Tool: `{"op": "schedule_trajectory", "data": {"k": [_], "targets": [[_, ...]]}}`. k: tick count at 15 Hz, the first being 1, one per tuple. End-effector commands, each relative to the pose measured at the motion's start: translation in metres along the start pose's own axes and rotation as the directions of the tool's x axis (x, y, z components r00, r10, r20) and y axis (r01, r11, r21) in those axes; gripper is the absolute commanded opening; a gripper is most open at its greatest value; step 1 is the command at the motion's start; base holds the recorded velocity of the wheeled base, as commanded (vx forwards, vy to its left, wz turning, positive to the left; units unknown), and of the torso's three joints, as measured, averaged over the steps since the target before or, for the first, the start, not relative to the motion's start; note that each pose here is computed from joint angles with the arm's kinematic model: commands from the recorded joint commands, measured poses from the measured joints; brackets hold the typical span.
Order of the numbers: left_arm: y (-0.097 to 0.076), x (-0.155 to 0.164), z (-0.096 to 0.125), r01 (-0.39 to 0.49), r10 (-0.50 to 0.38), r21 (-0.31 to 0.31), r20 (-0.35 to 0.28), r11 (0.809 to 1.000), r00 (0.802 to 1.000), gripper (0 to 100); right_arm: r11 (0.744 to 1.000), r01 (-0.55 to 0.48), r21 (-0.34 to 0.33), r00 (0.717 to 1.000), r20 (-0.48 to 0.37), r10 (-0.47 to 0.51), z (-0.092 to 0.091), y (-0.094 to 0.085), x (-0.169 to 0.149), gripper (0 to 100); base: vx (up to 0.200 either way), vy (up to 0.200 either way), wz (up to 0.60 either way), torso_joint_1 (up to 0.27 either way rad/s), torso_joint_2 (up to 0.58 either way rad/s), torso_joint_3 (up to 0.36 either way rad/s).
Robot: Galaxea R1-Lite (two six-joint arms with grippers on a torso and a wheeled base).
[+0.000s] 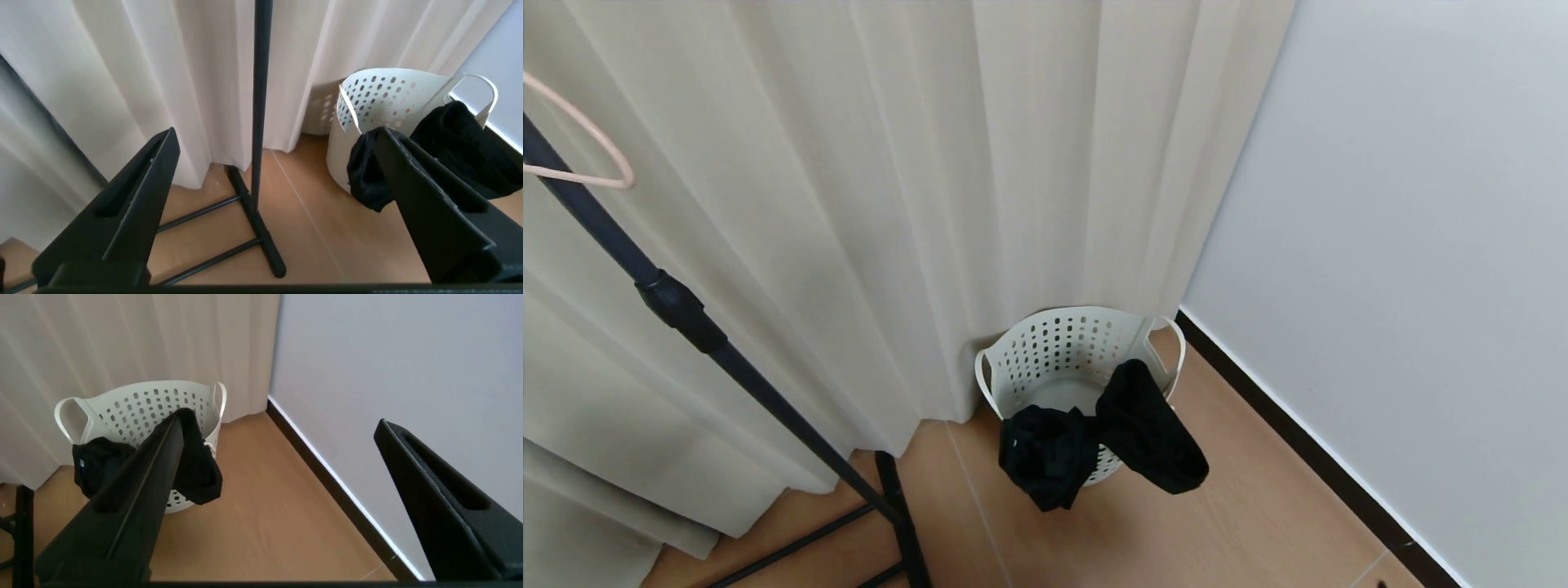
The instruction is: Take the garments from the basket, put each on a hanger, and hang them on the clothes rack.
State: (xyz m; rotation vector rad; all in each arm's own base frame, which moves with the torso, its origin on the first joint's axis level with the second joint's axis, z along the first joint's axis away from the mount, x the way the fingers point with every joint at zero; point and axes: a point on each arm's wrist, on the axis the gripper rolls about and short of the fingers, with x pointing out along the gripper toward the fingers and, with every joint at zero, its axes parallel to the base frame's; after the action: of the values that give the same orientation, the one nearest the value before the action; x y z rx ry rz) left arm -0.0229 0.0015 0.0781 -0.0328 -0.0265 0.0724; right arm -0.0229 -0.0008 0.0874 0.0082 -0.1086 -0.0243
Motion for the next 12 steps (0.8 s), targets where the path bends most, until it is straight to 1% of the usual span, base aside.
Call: {"op": "schedule_trajectory", "data": {"k": [1,12], "targets": [[0.0000,0.0000,0.0001,-0.001,0.001,-0.002,0.001,1.000,1.000,100,1.000,0.000,0.000,1.000,0.000,0.000,0.0000,0.0000,0.0000,100,0.000,0.000,0.00,0.002,0.00,-0.207],[0.0000,0.0000,0.0001,-0.001,0.001,-0.002,0.001,1.000,1.000,100,1.000,-0.002,0.000,1.000,0.000,0.002,0.0000,0.0000,0.0000,100,0.000,0.000,0.00,0.003,0.00,-0.197]]}}
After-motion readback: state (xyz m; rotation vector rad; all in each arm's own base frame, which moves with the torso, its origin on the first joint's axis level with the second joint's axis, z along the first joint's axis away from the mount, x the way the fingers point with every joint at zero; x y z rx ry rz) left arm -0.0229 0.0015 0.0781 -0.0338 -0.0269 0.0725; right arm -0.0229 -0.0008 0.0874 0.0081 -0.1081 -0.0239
